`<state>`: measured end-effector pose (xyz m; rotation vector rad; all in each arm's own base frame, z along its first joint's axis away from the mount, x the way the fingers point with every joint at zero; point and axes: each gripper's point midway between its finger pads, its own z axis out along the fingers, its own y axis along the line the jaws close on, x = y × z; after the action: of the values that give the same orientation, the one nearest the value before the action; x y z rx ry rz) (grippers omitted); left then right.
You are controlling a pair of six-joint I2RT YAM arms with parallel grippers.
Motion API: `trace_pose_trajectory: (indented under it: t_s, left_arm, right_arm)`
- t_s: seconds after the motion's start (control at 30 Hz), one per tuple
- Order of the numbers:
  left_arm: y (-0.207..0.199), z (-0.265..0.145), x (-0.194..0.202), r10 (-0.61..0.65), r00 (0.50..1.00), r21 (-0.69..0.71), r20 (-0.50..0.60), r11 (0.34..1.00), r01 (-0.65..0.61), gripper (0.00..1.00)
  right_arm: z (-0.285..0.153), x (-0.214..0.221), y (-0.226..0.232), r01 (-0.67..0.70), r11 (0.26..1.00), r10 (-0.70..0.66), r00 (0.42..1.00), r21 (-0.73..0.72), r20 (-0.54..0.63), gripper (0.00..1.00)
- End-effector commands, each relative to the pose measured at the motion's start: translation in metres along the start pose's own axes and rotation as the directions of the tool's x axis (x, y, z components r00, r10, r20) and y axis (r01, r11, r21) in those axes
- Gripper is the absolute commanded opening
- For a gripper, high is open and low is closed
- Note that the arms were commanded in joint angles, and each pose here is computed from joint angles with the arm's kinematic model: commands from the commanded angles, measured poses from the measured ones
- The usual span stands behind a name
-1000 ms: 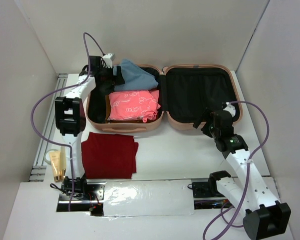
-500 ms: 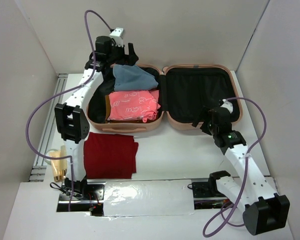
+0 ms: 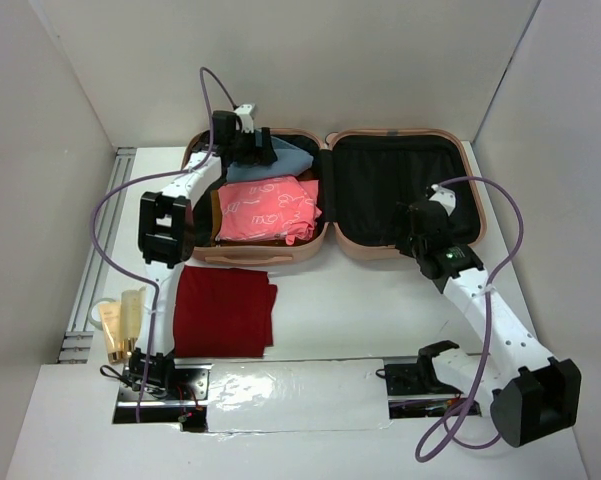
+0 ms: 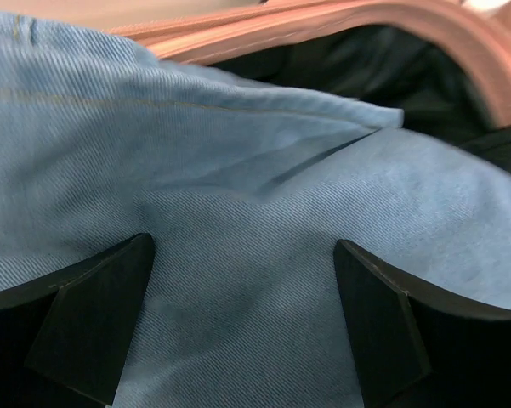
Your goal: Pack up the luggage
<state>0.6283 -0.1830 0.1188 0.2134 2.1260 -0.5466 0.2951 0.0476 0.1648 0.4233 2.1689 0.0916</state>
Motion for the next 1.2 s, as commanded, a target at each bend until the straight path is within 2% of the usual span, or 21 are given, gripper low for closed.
trace_pose_trajectory:
  t_s: [0.0, 0.13, 0.2, 0.27, 0.4, 0.43, 0.47, 0.53, 0.63, 0.87, 1.1, 1.17]
  left_arm:
    - [0.017, 0.01, 0.01, -0.041, 0.999, -0.013, -0.022, 0.999, 0.04, 1.0]
    - [0.028, 0.018, 0.028, -0.056, 0.997, -0.051, -0.059, 0.997, 0.053, 1.0]
    - [0.027, 0.015, 0.027, -0.056, 0.997, -0.052, -0.059, 0.997, 0.053, 1.0]
    - [0.019, 0.006, 0.011, -0.06, 0.998, -0.039, -0.034, 0.997, 0.059, 1.0]
    - [-0.016, -0.028, -0.039, -0.015, 0.998, -0.037, 0.059, 0.999, 0.017, 1.0]
    - [-0.043, -0.043, -0.057, 0.024, 0.994, -0.031, 0.103, 0.999, -0.021, 1.0]
    - [-0.049, -0.051, -0.067, 0.068, 0.989, -0.067, 0.133, 0.996, -0.06, 1.0]
    - [-0.083, -0.062, -0.081, 0.098, 0.979, -0.055, 0.18, 0.994, -0.09, 1.0]
    - [-0.111, -0.07, -0.093, 0.116, 0.969, -0.027, 0.216, 0.993, -0.113, 1.0]
    - [-0.135, -0.031, -0.046, 0.137, 0.986, 0.038, 0.1, 0.989, -0.141, 1.0]
    - [-0.134, 0.011, 0.01, 0.175, 0.984, 0.04, -0.018, 0.984, -0.174, 1.0]
    - [-0.137, 0.02, 0.028, 0.162, 0.985, 0.083, -0.058, 0.984, -0.157, 1.0]
  right_arm:
    - [-0.002, -0.015, -0.006, 0.014, 0.998, -0.016, 0.999, 0.058, 0.04, 1.0]
    - [-0.005, -0.016, -0.004, -0.004, 0.999, 0.002, 0.998, 0.039, 0.055, 1.0]
    - [-0.005, -0.016, -0.004, -0.004, 0.999, 0.002, 0.998, 0.039, 0.055, 1.0]
    - [-0.008, -0.017, -0.003, -0.007, 1.0, 0.006, 0.998, 0.026, 0.059, 1.0]
    - [-0.012, -0.019, 0.001, -0.002, 1.0, 0.002, 0.998, -0.004, 0.064, 1.0]
    - [-0.012, -0.02, 0.004, -0.004, 1.0, 0.005, 0.998, -0.018, 0.068, 1.0]
    - [-0.015, -0.024, 0.005, -0.01, 1.0, 0.013, 0.996, -0.028, 0.086, 1.0]
    - [-0.017, -0.023, 0.009, -0.008, 0.999, 0.012, 0.996, -0.049, 0.089, 1.0]
    - [-0.015, -0.02, 0.01, -0.016, 0.998, 0.02, 0.996, -0.057, 0.084, 1.0]
    - [-0.018, -0.02, 0.004, -0.018, 0.999, 0.022, 0.995, -0.034, 0.098, 1.0]
    - [-0.013, -0.018, 0.001, -0.014, 1.0, 0.015, 0.996, -0.011, 0.089, 1.0]
    - [-0.011, -0.016, 0.001, -0.011, 1.0, 0.011, 0.997, -0.005, 0.08, 1.0]
